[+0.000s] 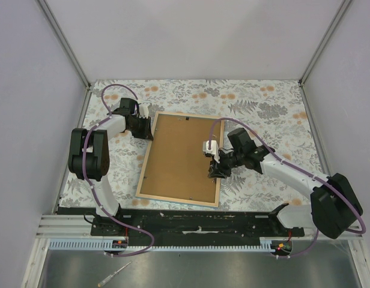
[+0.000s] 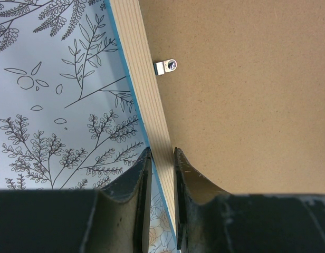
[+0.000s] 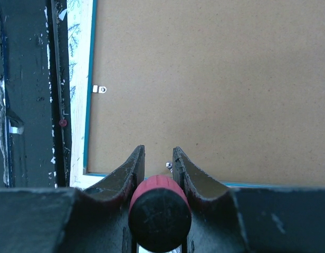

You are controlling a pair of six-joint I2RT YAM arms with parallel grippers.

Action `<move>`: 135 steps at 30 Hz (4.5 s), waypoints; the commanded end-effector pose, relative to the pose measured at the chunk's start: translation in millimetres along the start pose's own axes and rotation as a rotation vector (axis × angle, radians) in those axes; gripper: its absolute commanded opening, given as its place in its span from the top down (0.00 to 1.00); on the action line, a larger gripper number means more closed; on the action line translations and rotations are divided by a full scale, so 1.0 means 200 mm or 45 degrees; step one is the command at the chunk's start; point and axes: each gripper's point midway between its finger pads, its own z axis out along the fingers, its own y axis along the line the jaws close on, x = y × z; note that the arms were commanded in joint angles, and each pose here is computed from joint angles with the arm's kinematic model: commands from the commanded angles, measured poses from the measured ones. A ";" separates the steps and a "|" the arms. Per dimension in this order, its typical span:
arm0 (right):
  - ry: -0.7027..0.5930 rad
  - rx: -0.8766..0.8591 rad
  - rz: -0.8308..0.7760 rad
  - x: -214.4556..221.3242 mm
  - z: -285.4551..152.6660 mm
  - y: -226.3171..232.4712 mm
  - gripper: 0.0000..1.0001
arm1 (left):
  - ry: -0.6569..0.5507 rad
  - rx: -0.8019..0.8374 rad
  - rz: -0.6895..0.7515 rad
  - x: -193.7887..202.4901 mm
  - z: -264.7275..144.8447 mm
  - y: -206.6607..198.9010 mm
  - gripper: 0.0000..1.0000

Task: Take the photo out of the frame
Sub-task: Release the photo frame item from the photo frame, then adjust the screwdriver at the center of the board.

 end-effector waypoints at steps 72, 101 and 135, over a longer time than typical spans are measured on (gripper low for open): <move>-0.097 0.257 -0.159 -0.24 -0.17 -0.15 1.00 | -0.032 0.033 -0.012 -0.04 -0.04 -0.02 0.98; -0.782 -0.077 0.381 -0.89 -0.52 -0.28 1.00 | -0.450 0.921 0.905 -0.18 -0.77 -1.32 0.11; -0.681 -0.254 0.571 -0.73 -0.40 -0.26 0.81 | -0.280 1.082 0.980 0.06 -0.63 -1.63 0.98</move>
